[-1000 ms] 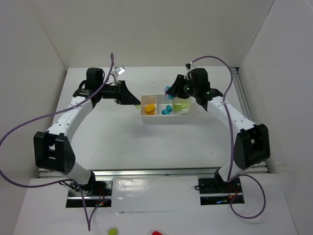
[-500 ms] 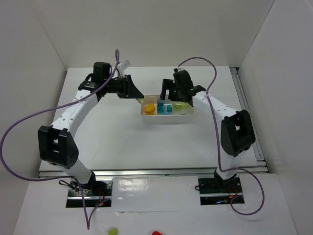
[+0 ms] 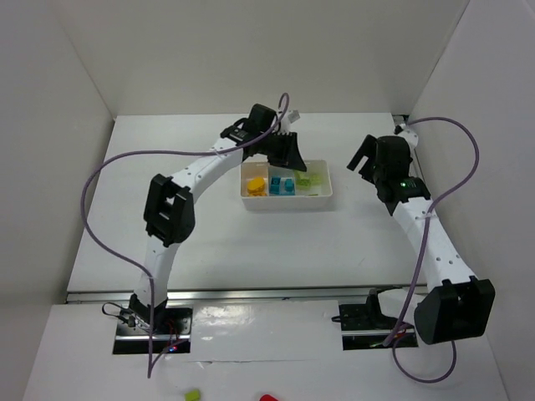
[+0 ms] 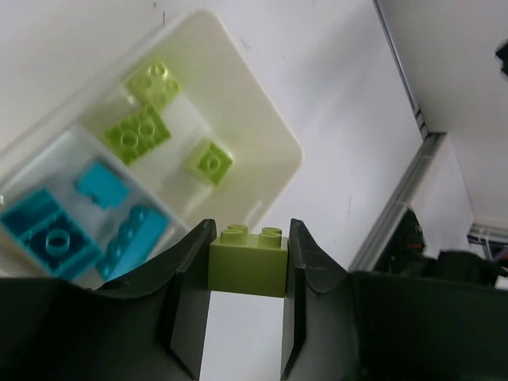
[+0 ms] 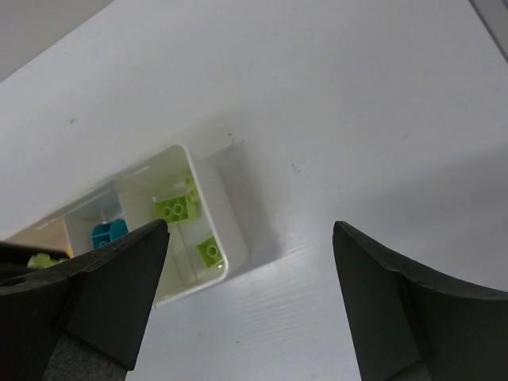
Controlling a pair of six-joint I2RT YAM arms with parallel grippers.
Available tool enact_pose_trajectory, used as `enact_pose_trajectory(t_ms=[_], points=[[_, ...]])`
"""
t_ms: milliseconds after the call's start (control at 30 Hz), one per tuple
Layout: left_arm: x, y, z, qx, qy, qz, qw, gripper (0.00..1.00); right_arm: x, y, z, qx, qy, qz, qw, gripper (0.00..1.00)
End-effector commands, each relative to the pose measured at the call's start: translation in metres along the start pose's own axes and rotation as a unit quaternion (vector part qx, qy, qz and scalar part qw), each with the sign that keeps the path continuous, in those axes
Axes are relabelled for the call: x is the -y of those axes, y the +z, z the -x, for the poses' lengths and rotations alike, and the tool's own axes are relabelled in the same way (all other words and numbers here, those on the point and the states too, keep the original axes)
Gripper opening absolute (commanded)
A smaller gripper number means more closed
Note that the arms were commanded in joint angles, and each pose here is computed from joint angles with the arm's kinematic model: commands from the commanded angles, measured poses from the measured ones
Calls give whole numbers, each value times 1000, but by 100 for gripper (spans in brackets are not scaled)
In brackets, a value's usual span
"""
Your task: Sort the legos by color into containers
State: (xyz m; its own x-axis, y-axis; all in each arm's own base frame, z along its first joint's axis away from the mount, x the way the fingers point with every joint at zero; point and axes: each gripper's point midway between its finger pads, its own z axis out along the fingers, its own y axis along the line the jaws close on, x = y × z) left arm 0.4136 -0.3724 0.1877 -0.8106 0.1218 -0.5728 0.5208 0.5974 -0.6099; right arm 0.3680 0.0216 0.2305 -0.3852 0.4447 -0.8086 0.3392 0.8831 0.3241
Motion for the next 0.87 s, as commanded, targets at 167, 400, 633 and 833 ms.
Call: enact_pose_trajectory(t_ms=[167, 400, 633, 833], points=[[-9, 58, 34, 11, -15, 7, 1000, 81, 30, 2, -9, -25, 16, -31, 999, 94], [26, 15, 51, 35, 1, -17, 999, 100, 57, 6, 1, -10, 29, -101, 994, 99], [18, -81, 52, 83, 45, 76, 993, 100, 107, 6, -9, -19, 64, -249, 966, 99], [16, -172, 46, 151, 75, 162, 972, 100, 103, 10, -21, -26, 58, -219, 974, 98]])
